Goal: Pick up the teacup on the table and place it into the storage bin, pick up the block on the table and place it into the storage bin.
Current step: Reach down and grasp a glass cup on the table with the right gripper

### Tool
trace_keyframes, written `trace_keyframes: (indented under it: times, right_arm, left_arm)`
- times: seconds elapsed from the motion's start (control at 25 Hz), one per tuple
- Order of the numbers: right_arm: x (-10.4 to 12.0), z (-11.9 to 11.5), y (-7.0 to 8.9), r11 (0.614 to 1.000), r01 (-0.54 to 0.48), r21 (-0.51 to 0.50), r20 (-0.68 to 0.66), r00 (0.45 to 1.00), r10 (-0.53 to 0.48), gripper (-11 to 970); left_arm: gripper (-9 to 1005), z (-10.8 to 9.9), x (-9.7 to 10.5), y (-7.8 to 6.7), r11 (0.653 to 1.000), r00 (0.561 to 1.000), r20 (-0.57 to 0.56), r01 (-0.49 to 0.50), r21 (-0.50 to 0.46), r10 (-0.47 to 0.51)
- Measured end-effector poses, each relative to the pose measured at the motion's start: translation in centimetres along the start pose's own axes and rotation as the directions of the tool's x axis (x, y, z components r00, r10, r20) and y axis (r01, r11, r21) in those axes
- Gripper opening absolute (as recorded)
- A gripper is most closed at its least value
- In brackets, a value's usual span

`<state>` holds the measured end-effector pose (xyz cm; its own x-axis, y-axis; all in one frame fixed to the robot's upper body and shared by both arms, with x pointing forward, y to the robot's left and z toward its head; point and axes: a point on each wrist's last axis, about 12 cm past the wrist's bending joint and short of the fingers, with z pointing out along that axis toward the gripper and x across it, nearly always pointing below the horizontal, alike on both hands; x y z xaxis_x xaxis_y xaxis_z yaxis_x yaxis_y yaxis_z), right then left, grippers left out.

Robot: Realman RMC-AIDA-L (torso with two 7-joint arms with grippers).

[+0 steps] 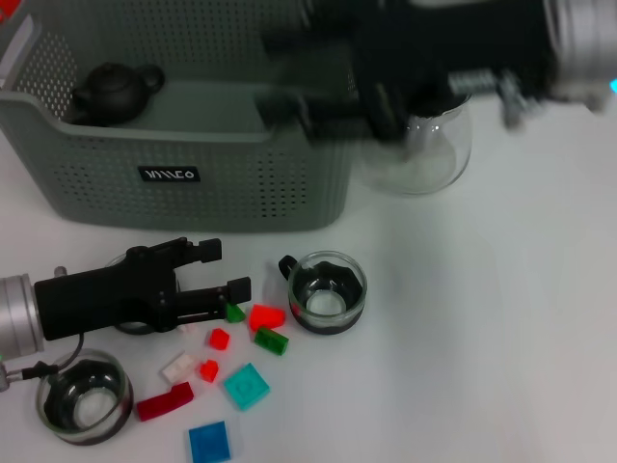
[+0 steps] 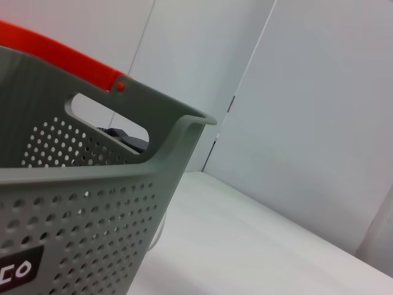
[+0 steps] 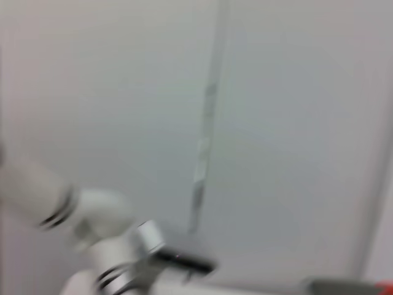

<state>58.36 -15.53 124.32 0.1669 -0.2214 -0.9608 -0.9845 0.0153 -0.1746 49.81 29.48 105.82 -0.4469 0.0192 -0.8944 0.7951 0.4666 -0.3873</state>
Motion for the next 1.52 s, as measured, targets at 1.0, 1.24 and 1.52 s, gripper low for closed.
trace_keyframes:
  times: [1.0, 1.24, 1.52]
  right_arm:
    - [6.1, 5.5, 1.4, 0.967, -0.077, -0.243, -0.688, 0.716, -0.116, 585]
    - [7.8, 8.1, 1.4, 0.975, -0.004, -0.222, -0.729, 0.664, -0.163, 585]
    - [9.6, 9.8, 2.0, 0.971, 0.032, -0.237, -0.757, 0.62, -0.205, 585]
  left_arm:
    - [857, 0.0, 0.4, 0.0, 1.0, 1.0, -0.009, 0.001, -0.011, -0.002]
    - [856, 0.1, 0.5, 0.0, 1.0, 1.0, -0.009, 0.004, -0.018, -0.004]
    - [856, 0.2, 0.4, 0.1, 1.0, 1.0, -0.009, 0.003, -0.018, -0.003]
